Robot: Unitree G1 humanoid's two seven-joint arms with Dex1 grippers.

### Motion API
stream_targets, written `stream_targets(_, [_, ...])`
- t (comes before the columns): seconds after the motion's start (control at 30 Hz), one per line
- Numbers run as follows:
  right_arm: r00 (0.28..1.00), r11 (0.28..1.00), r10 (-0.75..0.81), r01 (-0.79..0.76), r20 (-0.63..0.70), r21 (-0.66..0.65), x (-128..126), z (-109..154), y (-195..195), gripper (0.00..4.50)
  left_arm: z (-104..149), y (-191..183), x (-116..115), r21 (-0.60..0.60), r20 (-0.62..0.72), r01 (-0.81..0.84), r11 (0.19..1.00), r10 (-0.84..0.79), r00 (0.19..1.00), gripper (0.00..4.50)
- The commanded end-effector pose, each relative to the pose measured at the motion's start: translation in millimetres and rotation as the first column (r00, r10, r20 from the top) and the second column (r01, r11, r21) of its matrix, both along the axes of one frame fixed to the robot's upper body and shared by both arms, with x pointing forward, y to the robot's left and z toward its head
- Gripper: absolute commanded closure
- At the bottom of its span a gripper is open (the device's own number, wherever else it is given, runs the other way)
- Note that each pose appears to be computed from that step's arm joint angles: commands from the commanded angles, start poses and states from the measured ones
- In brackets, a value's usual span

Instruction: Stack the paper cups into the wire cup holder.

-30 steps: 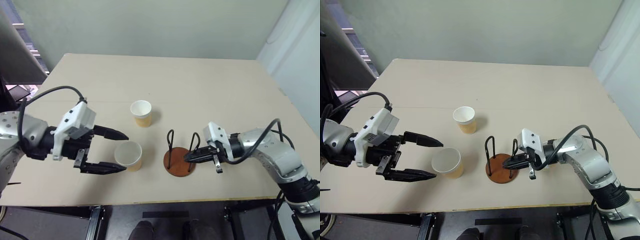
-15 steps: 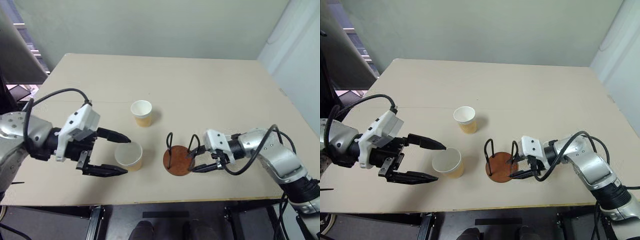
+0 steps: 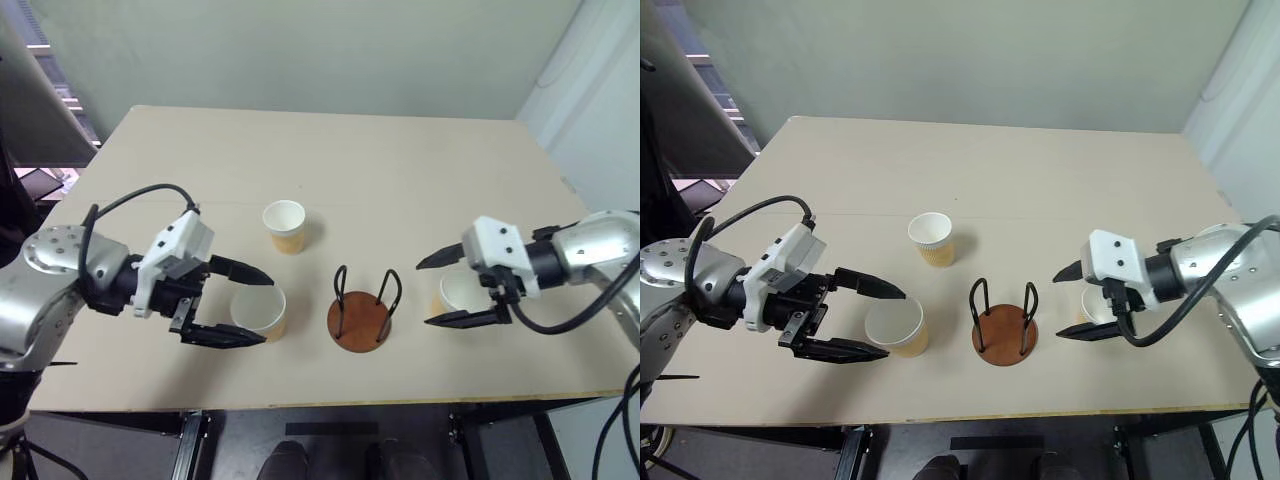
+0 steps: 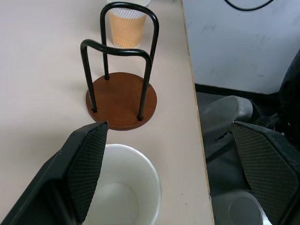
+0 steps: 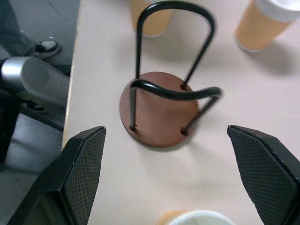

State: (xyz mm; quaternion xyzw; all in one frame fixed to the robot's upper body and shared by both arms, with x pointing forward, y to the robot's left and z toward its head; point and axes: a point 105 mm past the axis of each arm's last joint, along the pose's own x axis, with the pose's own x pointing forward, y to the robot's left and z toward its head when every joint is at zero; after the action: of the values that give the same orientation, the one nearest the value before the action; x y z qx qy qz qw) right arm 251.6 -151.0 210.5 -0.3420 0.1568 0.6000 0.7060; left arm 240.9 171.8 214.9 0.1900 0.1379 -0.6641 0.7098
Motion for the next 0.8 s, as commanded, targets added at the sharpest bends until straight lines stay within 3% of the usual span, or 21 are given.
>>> stream_targets(0.03, [0.995, 0.992, -0.095, 0.093, -0.022, -0.083, -12.3, -2.2, -27.3, 0.31, 2.2, -3.0, -0.4, 0.004, 0.025, 0.036, 0.999, -0.036, 0.999, 0.0])
stream_targets(0.2, [0.977, 0.964, -0.214, 0.211, -0.003, -0.16, -1.8, -25.8, -53.1, 0.31, -5.9, -4.7, 2.3, 0.016, 0.018, 0.034, 0.999, -0.034, 0.999, 0.0])
stream_targets(0.53, [0.984, 0.971, -0.176, 0.171, -0.015, -0.166, 11.9, -54.7, -42.9, 0.31, -10.2, -6.8, 6.2, 0.016, 0.064, -0.035, 0.999, 0.034, 0.997, 0.0])
stream_targets(0.63, [0.988, 0.973, -0.154, 0.149, -0.013, -0.173, 14.5, -57.6, -40.7, 0.91, -9.7, -6.1, 7.0, 0.01, 0.086, -0.064, 0.998, 0.063, 0.994, 0.0])
stream_targets(0.8, [0.991, 0.975, -0.134, 0.131, -0.007, -0.178, 18.1, -56.0, -41.4, 2.71, -3.5, -7.8, 10.5, -0.053, 0.145, -0.109, 0.993, 0.115, 0.983, 0.0])
